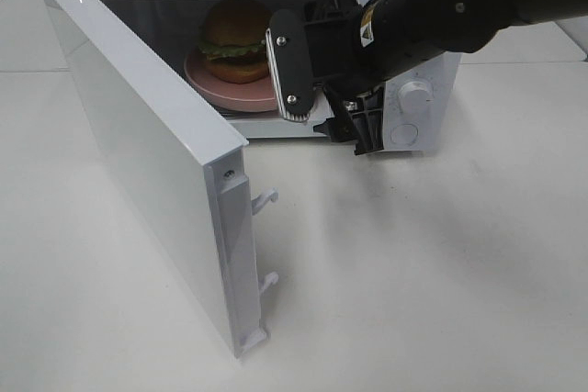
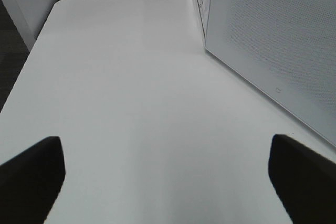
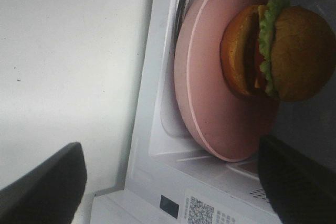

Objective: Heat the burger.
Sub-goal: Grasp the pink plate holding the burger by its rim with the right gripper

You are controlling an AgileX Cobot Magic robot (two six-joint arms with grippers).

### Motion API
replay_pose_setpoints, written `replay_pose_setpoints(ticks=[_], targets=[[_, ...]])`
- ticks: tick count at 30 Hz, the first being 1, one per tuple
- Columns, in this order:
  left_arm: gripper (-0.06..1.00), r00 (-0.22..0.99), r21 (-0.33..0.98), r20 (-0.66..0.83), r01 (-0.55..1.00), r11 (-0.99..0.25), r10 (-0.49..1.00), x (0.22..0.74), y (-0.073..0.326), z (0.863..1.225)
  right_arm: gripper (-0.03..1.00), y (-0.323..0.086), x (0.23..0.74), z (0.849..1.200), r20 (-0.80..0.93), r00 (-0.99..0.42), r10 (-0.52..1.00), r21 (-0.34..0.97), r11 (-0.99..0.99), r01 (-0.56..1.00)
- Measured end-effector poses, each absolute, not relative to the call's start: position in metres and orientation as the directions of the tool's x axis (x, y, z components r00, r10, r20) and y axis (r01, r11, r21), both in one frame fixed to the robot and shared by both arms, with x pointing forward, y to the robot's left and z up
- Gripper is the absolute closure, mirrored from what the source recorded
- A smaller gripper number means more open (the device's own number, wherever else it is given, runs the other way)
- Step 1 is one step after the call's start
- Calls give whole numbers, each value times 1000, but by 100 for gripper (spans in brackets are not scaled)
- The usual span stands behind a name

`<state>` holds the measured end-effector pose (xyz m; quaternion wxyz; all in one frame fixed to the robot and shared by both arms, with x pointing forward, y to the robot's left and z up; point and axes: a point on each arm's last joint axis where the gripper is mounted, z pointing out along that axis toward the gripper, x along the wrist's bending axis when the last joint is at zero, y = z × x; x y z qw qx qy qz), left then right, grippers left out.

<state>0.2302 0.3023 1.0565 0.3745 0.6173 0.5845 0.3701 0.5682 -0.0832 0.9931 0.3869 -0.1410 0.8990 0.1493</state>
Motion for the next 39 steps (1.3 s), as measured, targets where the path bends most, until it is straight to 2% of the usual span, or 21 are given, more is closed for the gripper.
replay_pose_setpoints(ticks=[19,39], targets=[[-3,43,895,19,444,-36,999,230,302,1056,12,-49,620,952,-723,-683,-103,190,921,-340],[-3,43,895,19,444,-36,999,230,302,1056,14,-36,661,924,-700,-711,-63,193,942,-273]])
